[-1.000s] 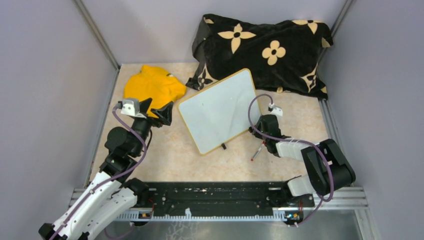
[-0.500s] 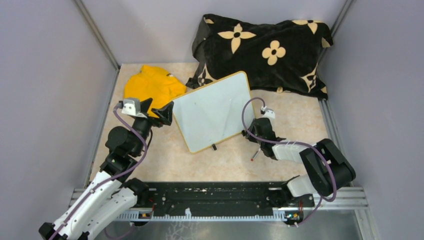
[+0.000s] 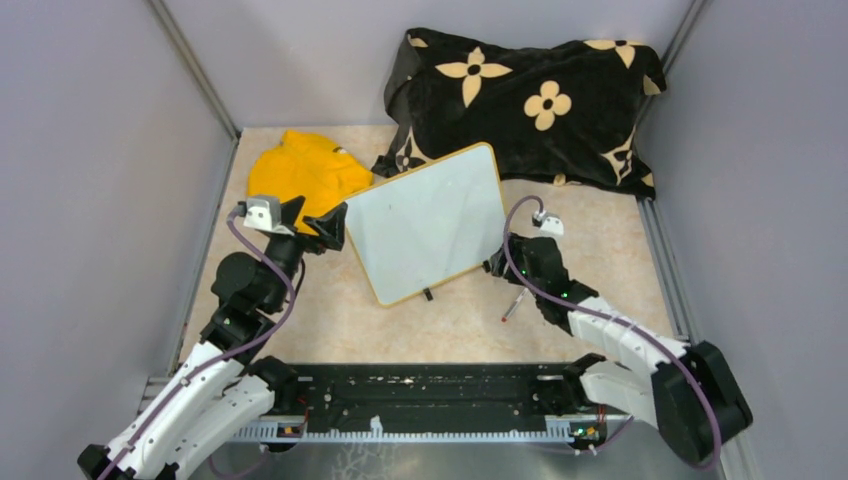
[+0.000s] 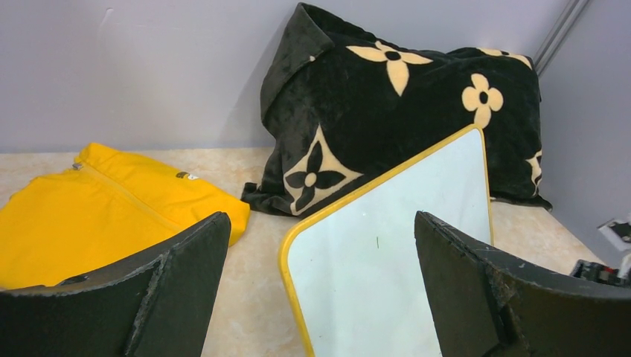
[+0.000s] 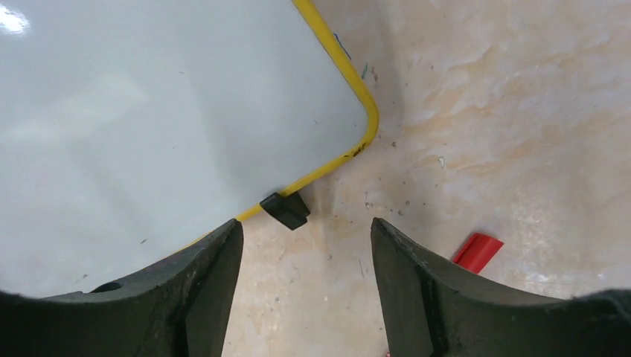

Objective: Write a sentence on the whiteboard
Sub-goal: Move the whiteboard to the center of the board.

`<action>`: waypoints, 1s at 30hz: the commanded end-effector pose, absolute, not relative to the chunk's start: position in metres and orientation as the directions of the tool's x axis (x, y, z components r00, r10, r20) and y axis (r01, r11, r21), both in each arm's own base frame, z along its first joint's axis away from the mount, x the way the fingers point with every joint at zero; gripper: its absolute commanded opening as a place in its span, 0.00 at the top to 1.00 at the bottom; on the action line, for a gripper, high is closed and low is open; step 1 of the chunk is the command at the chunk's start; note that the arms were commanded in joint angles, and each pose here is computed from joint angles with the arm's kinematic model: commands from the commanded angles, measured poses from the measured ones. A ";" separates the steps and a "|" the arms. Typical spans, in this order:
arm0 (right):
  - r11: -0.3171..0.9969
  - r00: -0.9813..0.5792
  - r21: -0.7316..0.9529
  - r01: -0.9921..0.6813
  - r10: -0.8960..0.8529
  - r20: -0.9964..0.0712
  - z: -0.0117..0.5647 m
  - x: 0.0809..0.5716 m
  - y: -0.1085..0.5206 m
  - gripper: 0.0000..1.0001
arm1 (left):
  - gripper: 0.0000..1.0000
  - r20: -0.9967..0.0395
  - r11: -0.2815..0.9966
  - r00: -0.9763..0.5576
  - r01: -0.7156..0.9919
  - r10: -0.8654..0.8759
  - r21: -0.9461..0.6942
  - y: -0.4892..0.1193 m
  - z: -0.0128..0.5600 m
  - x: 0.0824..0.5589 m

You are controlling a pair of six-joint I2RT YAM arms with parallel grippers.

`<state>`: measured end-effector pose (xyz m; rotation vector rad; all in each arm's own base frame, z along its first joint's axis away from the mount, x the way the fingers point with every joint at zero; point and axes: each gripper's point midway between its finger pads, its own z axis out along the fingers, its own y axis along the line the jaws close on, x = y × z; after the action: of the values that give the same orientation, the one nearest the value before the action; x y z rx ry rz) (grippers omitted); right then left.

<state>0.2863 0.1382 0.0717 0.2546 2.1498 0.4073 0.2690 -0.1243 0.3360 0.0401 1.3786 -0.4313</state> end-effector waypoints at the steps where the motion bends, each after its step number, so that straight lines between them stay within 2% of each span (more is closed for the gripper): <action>1: 0.946 -0.559 0.315 -0.080 0.220 -0.800 0.099 0.275 0.139 0.32 | 0.01 -0.952 0.917 0.131 0.333 -0.277 -0.221 -0.128 0.338 0.269; 3: 0.937 -0.567 0.310 -0.159 0.170 -0.806 0.105 0.269 0.147 0.21 | 0.01 -0.952 0.917 0.129 0.332 -0.277 -0.222 -0.128 0.338 0.269; 4: 0.930 -0.568 0.306 -0.203 0.143 -0.810 0.109 0.267 0.154 0.19 | 0.01 -0.953 0.917 0.127 0.332 -0.276 -0.222 -0.128 0.337 0.270; 7: 0.915 -0.531 0.277 -0.294 0.084 -0.843 0.122 0.261 0.170 0.16 | 0.01 -0.954 0.917 0.119 0.332 -0.274 -0.222 -0.129 0.335 0.271; 10: 0.927 -0.522 0.257 -0.273 0.082 -0.849 0.119 0.265 0.171 0.16 | 0.01 -0.954 0.915 0.114 0.334 -0.277 -0.226 -0.130 0.334 0.271; 12: 0.935 -0.505 0.263 -0.239 0.112 -0.856 0.115 0.270 0.170 0.19 | 0.01 -0.954 0.912 0.111 0.341 -0.279 -0.227 -0.132 0.334 0.271; 15: 0.908 -0.482 0.282 -0.311 0.106 -0.870 0.109 0.266 0.179 0.24 | 0.01 -0.953 0.908 0.108 0.349 -0.284 -0.231 -0.133 0.334 0.270; 18: 0.905 -0.517 0.219 -0.365 -0.002 -0.856 0.100 0.263 0.183 0.23 | 0.01 -0.951 0.906 0.111 0.352 -0.288 -0.234 -0.133 0.336 0.269; 23: 0.932 -0.539 0.140 -0.334 -0.067 -0.840 0.088 0.275 0.177 0.25 | 0.01 -0.949 0.905 0.118 0.354 -0.293 -0.236 -0.132 0.338 0.267; 30: 0.947 -0.545 0.087 -0.308 -0.100 -0.833 0.067 0.291 0.178 0.47 | 0.01 -0.946 0.906 0.130 0.351 -0.296 -0.236 -0.130 0.340 0.264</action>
<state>0.2641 0.1648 0.0474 -0.2879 2.2388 0.2880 0.2681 -0.1294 0.3346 0.0525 1.3843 -0.4520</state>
